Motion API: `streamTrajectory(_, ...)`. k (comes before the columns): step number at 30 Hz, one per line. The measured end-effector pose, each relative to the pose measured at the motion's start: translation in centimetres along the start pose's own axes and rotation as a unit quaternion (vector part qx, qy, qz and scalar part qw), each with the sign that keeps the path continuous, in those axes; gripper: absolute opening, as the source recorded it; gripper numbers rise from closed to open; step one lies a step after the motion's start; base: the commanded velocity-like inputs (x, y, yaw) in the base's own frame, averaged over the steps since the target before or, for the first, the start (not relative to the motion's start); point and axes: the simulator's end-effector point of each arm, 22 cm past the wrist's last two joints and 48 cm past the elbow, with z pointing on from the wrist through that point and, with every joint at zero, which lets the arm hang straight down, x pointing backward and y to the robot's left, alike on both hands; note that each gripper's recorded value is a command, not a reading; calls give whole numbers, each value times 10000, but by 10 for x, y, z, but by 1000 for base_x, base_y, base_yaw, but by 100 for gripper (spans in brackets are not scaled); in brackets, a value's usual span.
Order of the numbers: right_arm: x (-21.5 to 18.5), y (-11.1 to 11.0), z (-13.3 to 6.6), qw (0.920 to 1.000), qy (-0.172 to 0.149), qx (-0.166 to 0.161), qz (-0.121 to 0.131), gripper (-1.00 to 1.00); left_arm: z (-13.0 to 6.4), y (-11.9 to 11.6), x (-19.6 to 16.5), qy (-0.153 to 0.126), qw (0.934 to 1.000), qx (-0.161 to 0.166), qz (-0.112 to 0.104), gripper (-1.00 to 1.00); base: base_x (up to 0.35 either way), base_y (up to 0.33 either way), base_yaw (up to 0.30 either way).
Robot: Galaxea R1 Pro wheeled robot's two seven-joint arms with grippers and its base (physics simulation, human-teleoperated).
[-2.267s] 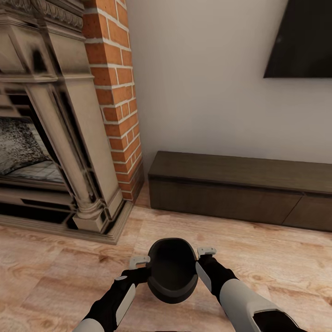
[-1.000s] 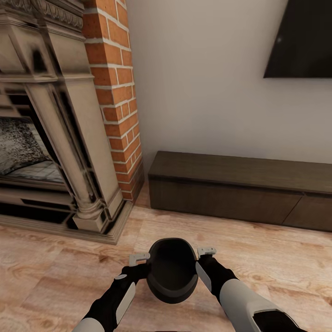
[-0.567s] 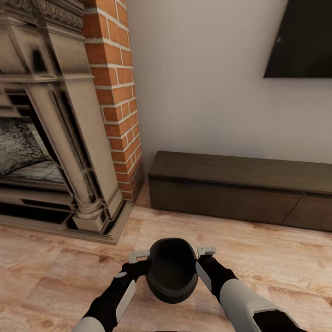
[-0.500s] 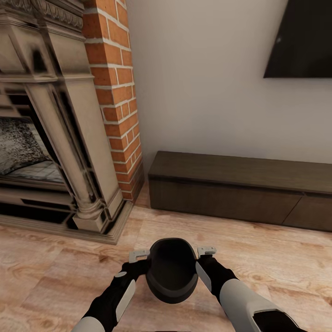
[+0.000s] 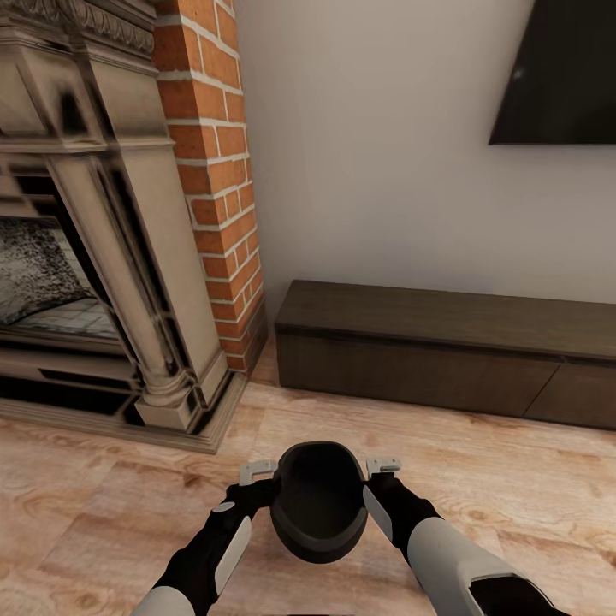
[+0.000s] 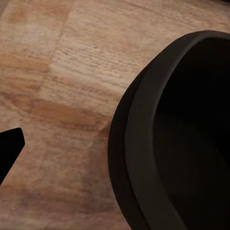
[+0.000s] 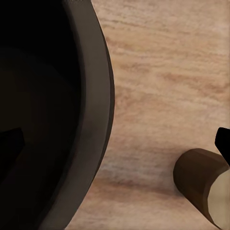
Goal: Place each of the two pumpkins and all three candles from the living room inside a cabinet in the living room (use any cabinet), then make sure every cabinet is closed, and position the cauldron so it is next to a table in the living room.
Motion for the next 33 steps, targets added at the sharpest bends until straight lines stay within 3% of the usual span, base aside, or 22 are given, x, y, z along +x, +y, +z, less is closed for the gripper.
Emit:
streamTrajectory(5, 0, 0, 0, 10000, 0, 0, 0, 100, 0, -2, 1, 10, 10000, 38, 1, 100, 0, 0, 0)
streamTrajectory(14, 0, 0, 0, 10000, 1, 0, 0, 100, 0, -23, 8, 87, 9986, 525, 23, 100, 0, 0, 0)
streamTrajectory(33, 0, 0, 0, 10000, 3, 0, 0, 100, 0, -23, 10, 89, 9984, 550, 16, 100, 0, 0, 0)
